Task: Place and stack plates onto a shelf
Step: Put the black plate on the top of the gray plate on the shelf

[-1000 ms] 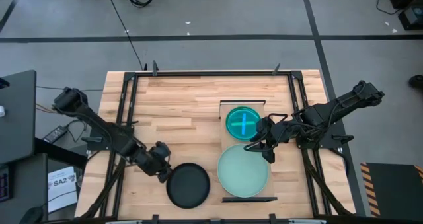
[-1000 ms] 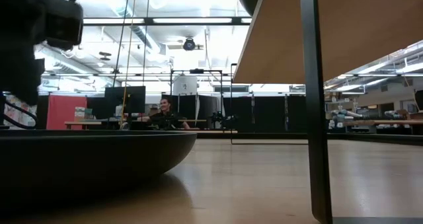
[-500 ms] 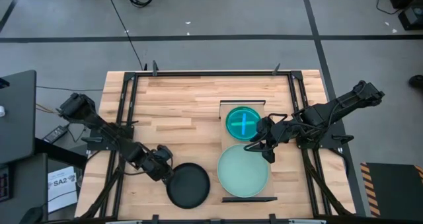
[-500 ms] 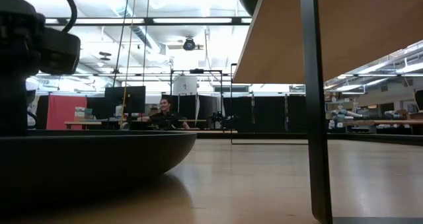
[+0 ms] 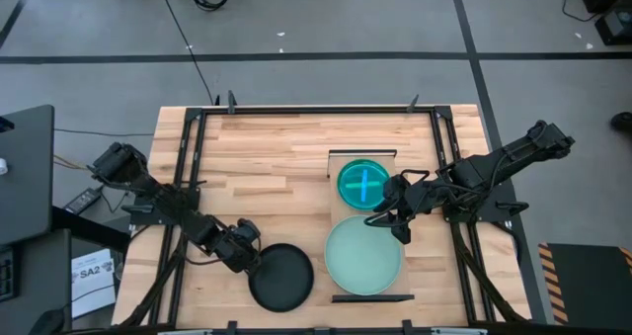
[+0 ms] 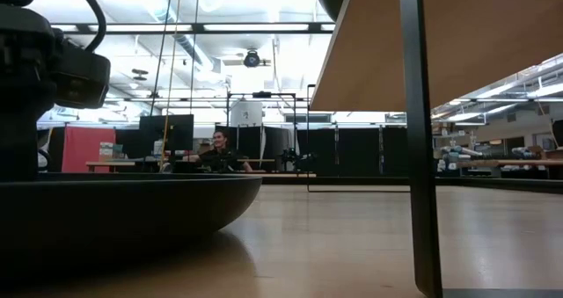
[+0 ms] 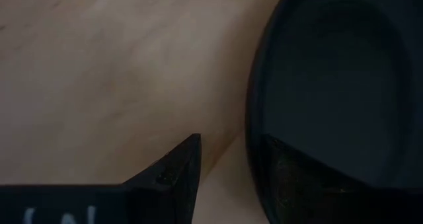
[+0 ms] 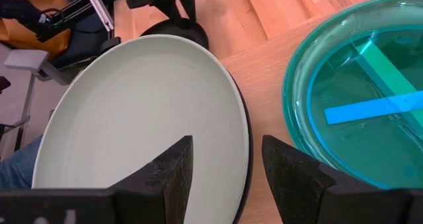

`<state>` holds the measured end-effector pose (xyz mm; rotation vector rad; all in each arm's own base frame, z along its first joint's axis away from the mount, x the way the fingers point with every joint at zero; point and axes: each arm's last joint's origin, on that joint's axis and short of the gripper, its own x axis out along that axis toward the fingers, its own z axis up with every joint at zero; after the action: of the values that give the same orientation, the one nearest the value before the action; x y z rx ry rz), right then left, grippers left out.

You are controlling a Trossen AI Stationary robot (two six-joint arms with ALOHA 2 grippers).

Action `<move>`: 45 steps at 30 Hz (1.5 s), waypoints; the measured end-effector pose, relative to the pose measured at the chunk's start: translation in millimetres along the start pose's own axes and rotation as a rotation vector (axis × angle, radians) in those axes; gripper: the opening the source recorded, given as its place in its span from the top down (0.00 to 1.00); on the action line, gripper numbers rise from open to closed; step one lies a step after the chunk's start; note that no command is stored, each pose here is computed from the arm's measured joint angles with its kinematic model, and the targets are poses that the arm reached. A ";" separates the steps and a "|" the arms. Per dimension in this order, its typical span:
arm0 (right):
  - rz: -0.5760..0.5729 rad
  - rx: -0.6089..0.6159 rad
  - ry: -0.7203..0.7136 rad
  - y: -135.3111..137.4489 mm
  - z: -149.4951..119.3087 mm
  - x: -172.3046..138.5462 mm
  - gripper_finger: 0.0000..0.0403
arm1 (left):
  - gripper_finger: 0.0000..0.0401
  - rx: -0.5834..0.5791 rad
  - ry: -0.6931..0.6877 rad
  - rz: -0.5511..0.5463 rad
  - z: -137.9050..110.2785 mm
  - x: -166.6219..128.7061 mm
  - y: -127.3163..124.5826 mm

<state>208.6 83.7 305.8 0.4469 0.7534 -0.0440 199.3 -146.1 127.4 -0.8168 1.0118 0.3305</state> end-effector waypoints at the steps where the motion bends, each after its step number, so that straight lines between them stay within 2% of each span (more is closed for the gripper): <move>1: 0.000 0.000 -0.001 0.0 0.0 0.0 0.54 | 0.61 -0.001 0.001 0.001 0.1 0.0 0.1; 26: 0.000 0.000 0.000 0.0 0.0 0.0 0.54 | 0.94 -0.007 0.014 -0.014 -0.1 0.6 -1.0; 36: 0.000 0.000 0.000 0.0 0.0 0.0 0.54 | 0.95 -0.006 0.014 -0.017 0.5 -2.2 -0.7; 45: 0.000 0.000 -0.001 0.0 0.0 0.0 0.54 | 0.96 -0.006 0.008 -0.053 4.2 -17.9 -1.8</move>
<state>208.6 83.7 305.8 0.4470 0.7529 -0.0442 193.7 -142.2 144.6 -0.8497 0.9958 0.2856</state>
